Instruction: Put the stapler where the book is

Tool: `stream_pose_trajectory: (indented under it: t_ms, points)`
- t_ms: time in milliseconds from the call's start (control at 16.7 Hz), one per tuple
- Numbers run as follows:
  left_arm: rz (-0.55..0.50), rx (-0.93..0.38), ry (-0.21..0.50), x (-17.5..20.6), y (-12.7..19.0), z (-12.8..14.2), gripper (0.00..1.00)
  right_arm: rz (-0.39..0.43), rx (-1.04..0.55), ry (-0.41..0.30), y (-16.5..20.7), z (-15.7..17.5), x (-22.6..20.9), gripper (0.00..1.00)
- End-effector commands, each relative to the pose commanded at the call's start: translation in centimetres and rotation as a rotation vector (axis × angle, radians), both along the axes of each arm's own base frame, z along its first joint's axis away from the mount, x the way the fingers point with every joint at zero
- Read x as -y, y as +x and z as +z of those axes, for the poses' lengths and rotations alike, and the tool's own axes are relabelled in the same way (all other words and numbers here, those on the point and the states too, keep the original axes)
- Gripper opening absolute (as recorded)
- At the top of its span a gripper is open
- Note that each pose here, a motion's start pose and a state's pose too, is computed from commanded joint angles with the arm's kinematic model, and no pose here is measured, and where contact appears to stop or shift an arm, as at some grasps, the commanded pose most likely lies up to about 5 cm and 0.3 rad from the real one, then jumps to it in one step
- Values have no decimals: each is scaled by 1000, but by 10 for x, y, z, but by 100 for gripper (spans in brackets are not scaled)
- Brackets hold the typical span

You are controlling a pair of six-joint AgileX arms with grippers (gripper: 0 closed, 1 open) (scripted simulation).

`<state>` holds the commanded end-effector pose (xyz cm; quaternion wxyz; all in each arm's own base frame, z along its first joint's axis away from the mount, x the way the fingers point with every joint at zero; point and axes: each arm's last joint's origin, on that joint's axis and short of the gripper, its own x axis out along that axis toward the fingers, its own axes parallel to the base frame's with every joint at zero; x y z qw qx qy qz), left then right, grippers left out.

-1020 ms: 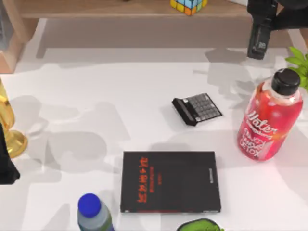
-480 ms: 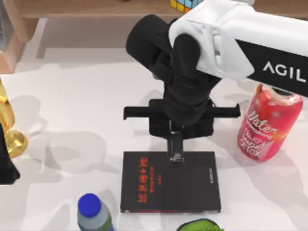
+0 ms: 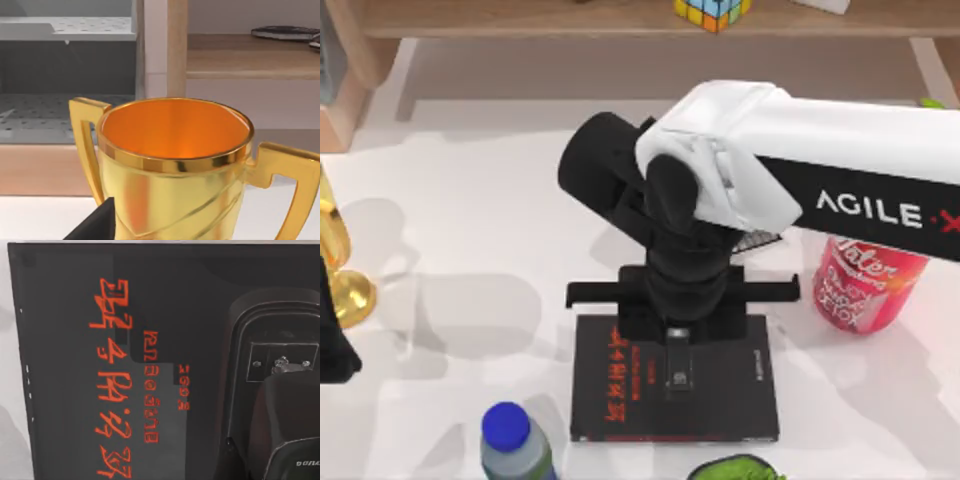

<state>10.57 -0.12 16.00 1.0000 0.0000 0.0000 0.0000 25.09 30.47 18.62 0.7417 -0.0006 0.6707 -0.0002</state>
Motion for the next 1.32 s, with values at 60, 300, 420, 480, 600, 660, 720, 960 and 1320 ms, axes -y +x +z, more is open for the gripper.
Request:
stream_pose_trajectory:
  t_ms: [60,300,420,480,600,660,720,960,1320]
  points:
    - [0,0,0,0,0,0,100,0,0,0,0,0,0,0]
    - [0,0,0,0,0,0,100,-4,1,3,2,-3,1,0]
    - [0,0,0,0,0,0,100,-3,1,2,2,-14,1,0]
    - [0,0,0,0,0,0,100,-2,1,2,2,-20,0,0]
    - [0,0,0,0,0,0,100,0,0,0,2,-29,0,0]
    - [0,0,0,0,0,0,100,0,0,0,2,-30,0,0]
    - [0,0,0,0,0,0,100,0,0,0,2,-30,0,0]
    - [0,0,0,0,0,0,100,0,0,0,2,-30,0,15]
    - [0,0,0,0,0,0,100,0,0,0,2,-30,0,60]
